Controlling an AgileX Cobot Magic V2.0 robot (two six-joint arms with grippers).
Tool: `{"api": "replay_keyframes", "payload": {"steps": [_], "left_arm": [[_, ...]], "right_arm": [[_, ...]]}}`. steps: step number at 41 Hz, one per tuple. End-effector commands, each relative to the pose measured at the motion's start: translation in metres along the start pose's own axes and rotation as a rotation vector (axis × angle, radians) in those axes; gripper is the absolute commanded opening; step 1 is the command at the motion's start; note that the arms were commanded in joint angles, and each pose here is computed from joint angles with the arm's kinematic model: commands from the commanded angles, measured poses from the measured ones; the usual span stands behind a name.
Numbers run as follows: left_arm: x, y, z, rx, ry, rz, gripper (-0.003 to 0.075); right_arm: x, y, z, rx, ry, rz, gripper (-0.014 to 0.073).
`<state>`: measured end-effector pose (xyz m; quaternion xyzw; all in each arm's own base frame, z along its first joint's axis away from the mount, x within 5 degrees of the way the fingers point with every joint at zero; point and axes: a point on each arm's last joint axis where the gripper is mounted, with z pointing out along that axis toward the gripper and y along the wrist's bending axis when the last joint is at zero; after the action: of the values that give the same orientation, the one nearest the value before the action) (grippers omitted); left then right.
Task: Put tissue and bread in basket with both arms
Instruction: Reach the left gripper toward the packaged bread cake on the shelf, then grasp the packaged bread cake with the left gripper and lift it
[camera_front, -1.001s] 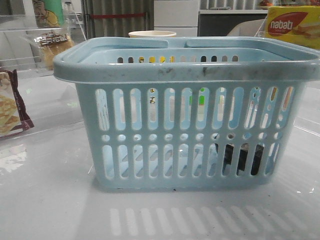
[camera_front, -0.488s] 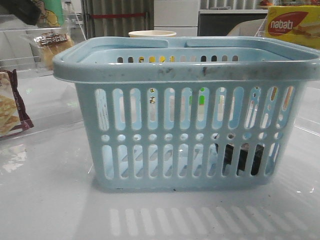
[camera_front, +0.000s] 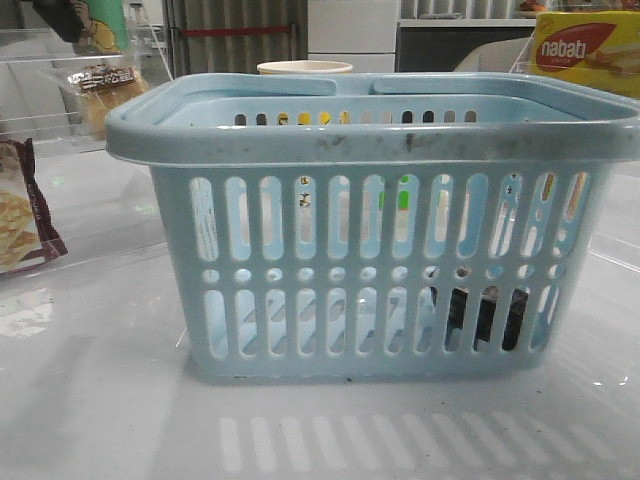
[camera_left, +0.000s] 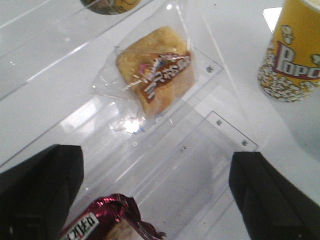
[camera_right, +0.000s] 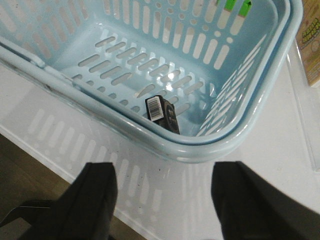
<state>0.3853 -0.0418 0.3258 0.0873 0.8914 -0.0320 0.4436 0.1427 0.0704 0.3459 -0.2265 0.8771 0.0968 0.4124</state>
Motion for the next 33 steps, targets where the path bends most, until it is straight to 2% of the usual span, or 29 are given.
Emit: {"api": "replay_keyframes", "payload": {"steps": [1,19,28,33], "left_arm": [[-0.028,0.009,-0.001,-0.026,-0.150,-0.032,0.0634],[-0.024,0.012,0.075,-0.069,-0.331,-0.053,0.0634],[-0.016,0.014,0.094,-0.080,-0.345,-0.054,0.0631],[-0.013,0.014,0.099,-0.079,-0.332,-0.055,0.0562]], "right_arm": [[-0.012,-0.002,-0.008,0.017,-0.092,-0.002,0.0514],[-0.012,-0.002,-0.008,0.017,-0.092,-0.002,0.0514],[-0.012,-0.002,-0.008,0.017,-0.092,-0.002,0.0514],[-0.012,-0.002,-0.008,0.017,-0.092,-0.002,0.0514]]}}
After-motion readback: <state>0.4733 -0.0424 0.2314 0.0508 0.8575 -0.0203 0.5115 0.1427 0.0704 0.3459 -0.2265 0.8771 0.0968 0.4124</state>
